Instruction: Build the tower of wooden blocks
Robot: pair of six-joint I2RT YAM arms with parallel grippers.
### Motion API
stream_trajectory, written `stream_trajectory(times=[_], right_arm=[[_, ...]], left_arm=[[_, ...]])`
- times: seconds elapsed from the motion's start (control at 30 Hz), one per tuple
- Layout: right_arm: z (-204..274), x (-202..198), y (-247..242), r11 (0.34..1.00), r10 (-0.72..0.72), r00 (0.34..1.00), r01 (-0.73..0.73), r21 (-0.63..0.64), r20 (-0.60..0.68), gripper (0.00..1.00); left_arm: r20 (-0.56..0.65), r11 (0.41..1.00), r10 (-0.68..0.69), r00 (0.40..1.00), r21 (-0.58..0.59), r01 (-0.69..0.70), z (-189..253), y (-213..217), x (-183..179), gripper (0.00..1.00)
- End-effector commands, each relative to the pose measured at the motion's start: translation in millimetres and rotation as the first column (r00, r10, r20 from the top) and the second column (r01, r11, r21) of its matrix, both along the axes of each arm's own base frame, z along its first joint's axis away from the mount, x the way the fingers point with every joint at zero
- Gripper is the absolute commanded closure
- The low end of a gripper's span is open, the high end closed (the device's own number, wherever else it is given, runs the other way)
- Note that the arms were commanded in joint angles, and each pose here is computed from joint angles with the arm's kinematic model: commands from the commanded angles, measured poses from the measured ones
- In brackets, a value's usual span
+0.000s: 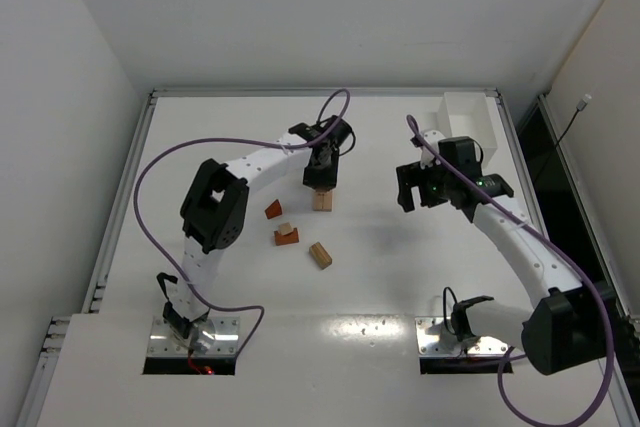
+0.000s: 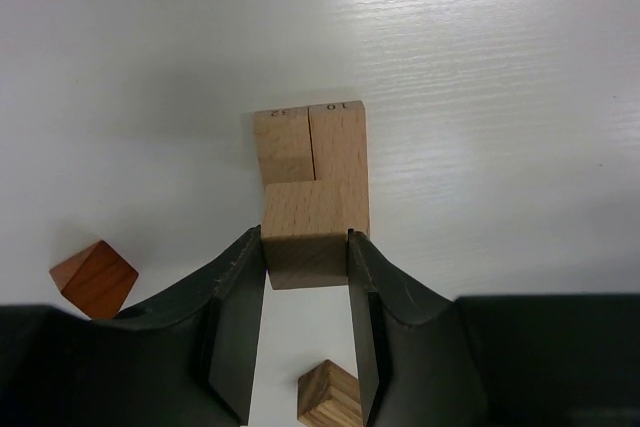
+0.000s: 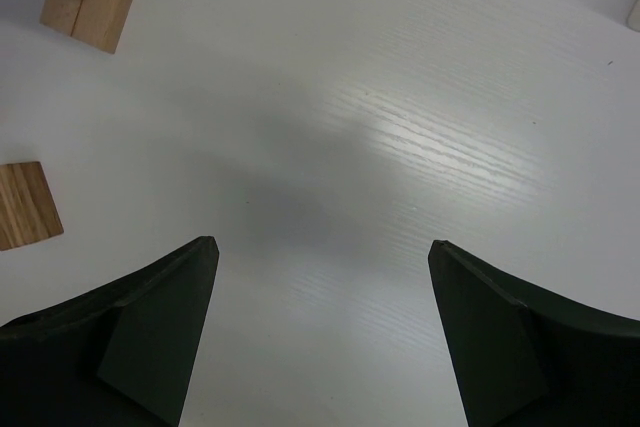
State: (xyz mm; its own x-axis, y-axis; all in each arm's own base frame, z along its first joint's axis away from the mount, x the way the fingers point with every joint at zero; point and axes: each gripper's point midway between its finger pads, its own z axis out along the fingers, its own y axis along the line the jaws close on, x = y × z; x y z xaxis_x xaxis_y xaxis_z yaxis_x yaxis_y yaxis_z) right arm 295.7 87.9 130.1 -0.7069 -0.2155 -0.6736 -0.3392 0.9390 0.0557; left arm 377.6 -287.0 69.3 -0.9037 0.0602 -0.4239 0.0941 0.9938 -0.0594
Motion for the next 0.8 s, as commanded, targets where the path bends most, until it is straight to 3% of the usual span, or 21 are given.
stream_trajectory(times=[0.0, 0.77], right_arm=[[7.8, 1.0, 0.9, 0.999, -0.012, 1.000, 0.011, 0.036, 0.028, 0.17], [4.1, 4.7, -3.8, 0.999, -0.027, 1.000, 0.026, 0.047, 0.016, 0.17]], left_arm=[[0.045, 1.000, -0.007, 0.999, -0.029, 0.009, 15.4, -10.5, 11.1, 1.00], [0.041, 1.000, -0.013, 0.999, -0.008, 0.013, -0.5, -14.9, 20.2, 1.00]])
